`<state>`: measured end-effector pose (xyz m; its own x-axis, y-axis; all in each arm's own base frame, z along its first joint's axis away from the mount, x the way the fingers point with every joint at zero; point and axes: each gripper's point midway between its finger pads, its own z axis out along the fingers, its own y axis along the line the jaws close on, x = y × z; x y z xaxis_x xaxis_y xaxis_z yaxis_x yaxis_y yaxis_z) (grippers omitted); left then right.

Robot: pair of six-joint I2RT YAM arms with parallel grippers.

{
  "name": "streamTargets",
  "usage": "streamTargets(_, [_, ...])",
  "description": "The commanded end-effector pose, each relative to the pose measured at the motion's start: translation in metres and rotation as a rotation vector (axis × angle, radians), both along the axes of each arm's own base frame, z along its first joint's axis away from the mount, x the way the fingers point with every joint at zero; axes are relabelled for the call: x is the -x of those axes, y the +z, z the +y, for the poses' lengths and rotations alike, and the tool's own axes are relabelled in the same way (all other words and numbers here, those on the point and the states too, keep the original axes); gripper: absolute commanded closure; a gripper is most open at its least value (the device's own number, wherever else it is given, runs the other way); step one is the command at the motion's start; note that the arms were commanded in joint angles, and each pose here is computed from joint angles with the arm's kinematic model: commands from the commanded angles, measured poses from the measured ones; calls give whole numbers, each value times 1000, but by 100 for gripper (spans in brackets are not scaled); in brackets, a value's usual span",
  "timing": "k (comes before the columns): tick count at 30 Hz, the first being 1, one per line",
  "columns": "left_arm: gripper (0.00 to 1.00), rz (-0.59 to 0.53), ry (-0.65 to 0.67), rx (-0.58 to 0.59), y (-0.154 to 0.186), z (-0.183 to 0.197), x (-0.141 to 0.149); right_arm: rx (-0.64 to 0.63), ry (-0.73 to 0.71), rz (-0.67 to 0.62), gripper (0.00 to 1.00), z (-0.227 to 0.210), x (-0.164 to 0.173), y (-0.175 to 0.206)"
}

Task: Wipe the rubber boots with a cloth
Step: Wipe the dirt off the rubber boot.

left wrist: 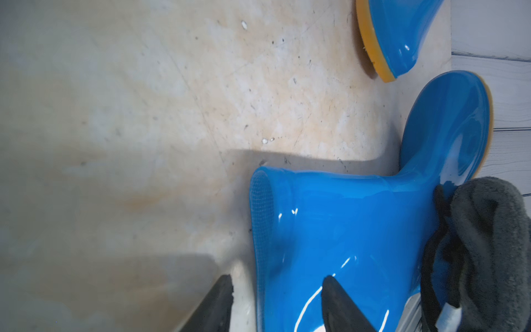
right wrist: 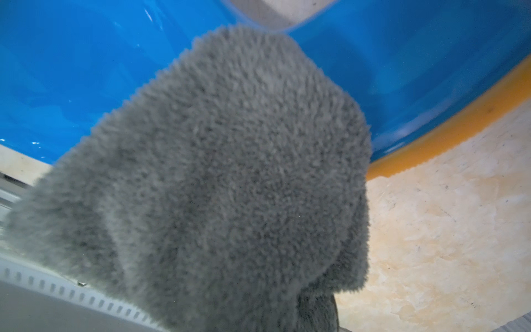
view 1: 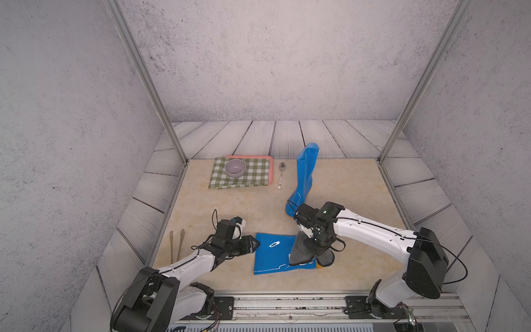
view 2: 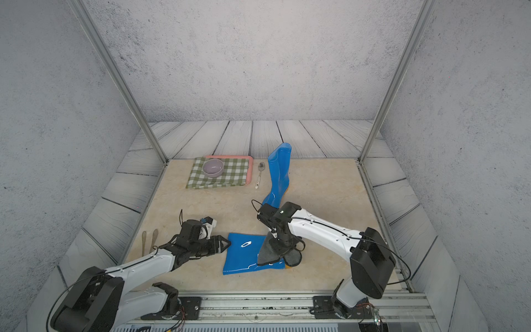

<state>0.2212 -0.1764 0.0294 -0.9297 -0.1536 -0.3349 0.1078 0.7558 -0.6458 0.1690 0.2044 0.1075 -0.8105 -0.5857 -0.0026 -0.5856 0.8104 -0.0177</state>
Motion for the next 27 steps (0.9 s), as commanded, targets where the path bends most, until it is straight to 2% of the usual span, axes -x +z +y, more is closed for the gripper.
streamTargets(1, [47, 15, -44, 42, -3, -13, -6, -21, 2, -33, 100, 1, -6, 12])
streamTargets(4, [57, 36, -79, 80, -8, -23, -9, -25, -2, -36, 100, -1, -7, 13])
streamTargets(6, [72, 44, -86, 94, -10, -25, -9, -29, -6, -35, 100, -2, -7, 13])
streamTargets(8, [97, 41, -98, 106, -9, -28, -9, -34, -7, -36, 100, -2, -8, 13])
streamTargets(9, [100, 39, -99, 110, -8, -28, -9, -40, -6, -37, 100, 0, -8, 14])
streamTargets(13, [100, 34, -100, 116, -7, -29, -9, -90, 13, -13, 100, 17, -9, 18])
streamTargets(17, [100, 19, -96, 119, -6, -28, -11, -139, 94, 1, 100, 49, -4, 22])
streamTargets(27, [100, 1, -102, 123, -4, -29, -12, -98, 320, 105, 100, 111, 22, -9])
